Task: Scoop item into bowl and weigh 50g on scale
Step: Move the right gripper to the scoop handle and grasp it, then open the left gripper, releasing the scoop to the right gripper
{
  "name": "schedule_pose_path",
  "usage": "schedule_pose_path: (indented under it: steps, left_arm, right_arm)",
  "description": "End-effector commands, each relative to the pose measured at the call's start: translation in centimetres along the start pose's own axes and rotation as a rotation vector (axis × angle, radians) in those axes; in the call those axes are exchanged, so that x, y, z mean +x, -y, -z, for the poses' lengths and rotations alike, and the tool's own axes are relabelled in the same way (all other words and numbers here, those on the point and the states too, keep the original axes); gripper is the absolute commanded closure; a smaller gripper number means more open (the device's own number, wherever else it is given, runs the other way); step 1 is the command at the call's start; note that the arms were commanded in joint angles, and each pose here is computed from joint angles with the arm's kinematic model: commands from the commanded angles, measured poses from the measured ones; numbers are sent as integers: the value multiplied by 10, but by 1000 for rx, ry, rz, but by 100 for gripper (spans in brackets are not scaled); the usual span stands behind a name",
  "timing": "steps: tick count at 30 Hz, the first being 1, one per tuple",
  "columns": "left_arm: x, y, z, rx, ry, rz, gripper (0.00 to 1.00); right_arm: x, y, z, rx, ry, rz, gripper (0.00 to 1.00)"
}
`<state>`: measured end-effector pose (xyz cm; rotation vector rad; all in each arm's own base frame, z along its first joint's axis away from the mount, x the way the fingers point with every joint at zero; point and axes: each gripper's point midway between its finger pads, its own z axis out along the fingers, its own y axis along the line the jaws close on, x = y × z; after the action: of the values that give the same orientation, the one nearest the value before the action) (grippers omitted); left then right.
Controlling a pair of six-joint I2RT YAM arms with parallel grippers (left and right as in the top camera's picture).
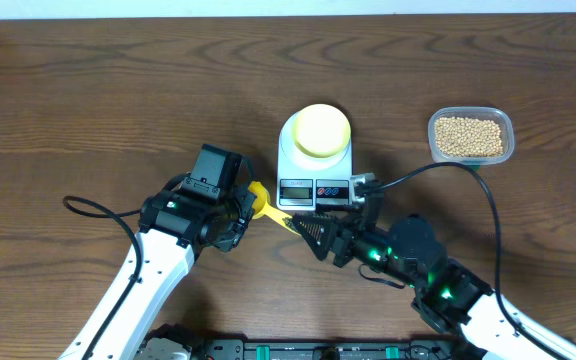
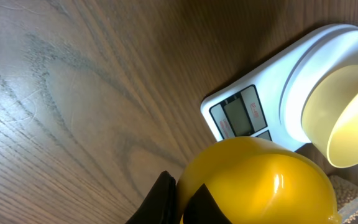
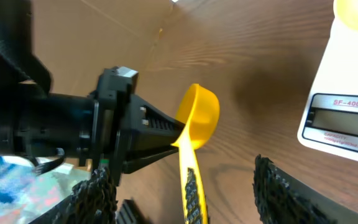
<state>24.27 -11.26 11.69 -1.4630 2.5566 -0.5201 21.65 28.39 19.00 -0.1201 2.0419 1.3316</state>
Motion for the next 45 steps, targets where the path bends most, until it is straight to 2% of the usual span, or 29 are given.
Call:
schedule_pose_path:
  steps: [1, 6, 10, 16, 24, 35, 45]
  left_arm:
    - [-2, 8, 6, 19, 14, 1, 92]
    - [-2, 7, 6, 15, 13, 1, 93]
    - [-2, 7, 5, 12, 13, 1, 93]
    - [-2, 7, 6, 13, 13, 1, 93]
    - [0, 7, 5, 14, 6, -3, 93]
    - [14, 8, 4, 11, -11, -53, 93]
    - [15, 8, 4, 11, -12, -53, 92]
  right_arm:
    - [-3, 9, -12, 51, 39, -89, 34]
    - [2, 17, -24, 53, 26, -174, 39]
    - [2, 3, -29, -25, 16, -179, 46]
    - [8, -2, -30, -44, -14, -199, 57]
    - [23, -13, -31, -66, -52, -192, 60]
    - [25, -15, -31, -69, -58, -190, 71]
    - [30, -14, -32, -59, -74, -197, 77]
